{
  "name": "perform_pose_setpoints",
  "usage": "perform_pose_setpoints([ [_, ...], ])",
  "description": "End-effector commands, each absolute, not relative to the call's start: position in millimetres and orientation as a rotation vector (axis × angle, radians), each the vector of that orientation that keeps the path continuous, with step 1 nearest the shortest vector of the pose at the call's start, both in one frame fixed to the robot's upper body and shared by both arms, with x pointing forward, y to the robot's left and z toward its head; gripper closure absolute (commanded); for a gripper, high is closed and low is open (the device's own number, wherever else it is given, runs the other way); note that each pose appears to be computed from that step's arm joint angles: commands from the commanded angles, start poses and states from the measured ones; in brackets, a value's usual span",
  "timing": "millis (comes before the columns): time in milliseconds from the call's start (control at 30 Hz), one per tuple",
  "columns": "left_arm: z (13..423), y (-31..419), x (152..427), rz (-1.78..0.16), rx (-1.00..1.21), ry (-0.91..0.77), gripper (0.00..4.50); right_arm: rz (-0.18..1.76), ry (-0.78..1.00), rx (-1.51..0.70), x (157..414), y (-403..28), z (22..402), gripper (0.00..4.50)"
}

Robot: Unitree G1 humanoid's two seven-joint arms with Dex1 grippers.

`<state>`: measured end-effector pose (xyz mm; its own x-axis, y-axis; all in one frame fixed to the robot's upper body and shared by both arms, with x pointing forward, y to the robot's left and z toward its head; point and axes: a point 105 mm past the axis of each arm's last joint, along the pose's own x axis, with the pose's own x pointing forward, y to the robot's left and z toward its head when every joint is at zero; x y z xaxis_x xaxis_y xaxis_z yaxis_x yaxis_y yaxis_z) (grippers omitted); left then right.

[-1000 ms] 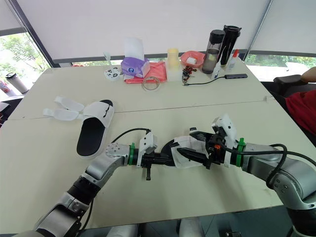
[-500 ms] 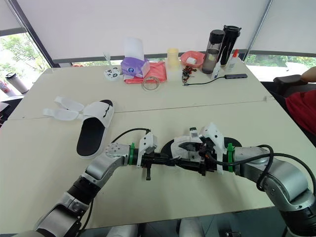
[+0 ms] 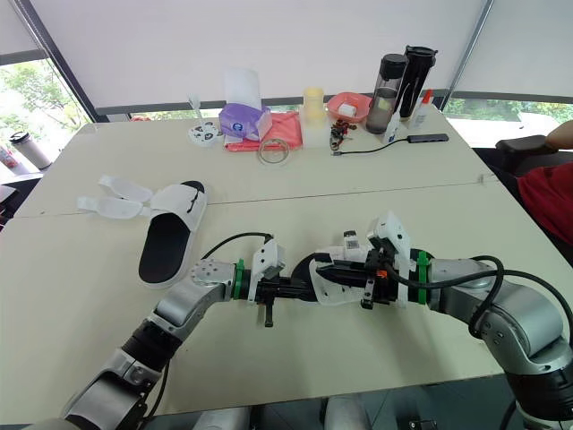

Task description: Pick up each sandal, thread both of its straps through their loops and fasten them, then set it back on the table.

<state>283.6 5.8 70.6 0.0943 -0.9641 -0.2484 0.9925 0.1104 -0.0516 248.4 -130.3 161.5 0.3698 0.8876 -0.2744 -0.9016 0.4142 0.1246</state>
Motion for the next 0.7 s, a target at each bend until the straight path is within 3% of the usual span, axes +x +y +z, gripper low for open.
perform_pose_setpoints([
  [33, 49, 19, 285, -1.413, 0.166, 0.347, 4.50, 1.173, 0.256, -0.109, 251, -130, 180, 4.48],
  [433, 48, 19, 284, -1.410, 0.168, 0.348, 4.50, 1.225, 0.228, -0.105, 250, -128, 194, 4.48],
  [700, 42, 20, 288, -1.404, 0.232, 0.359, 4.50, 1.321, 0.290, -0.044, 229, -122, 200, 4.48],
])
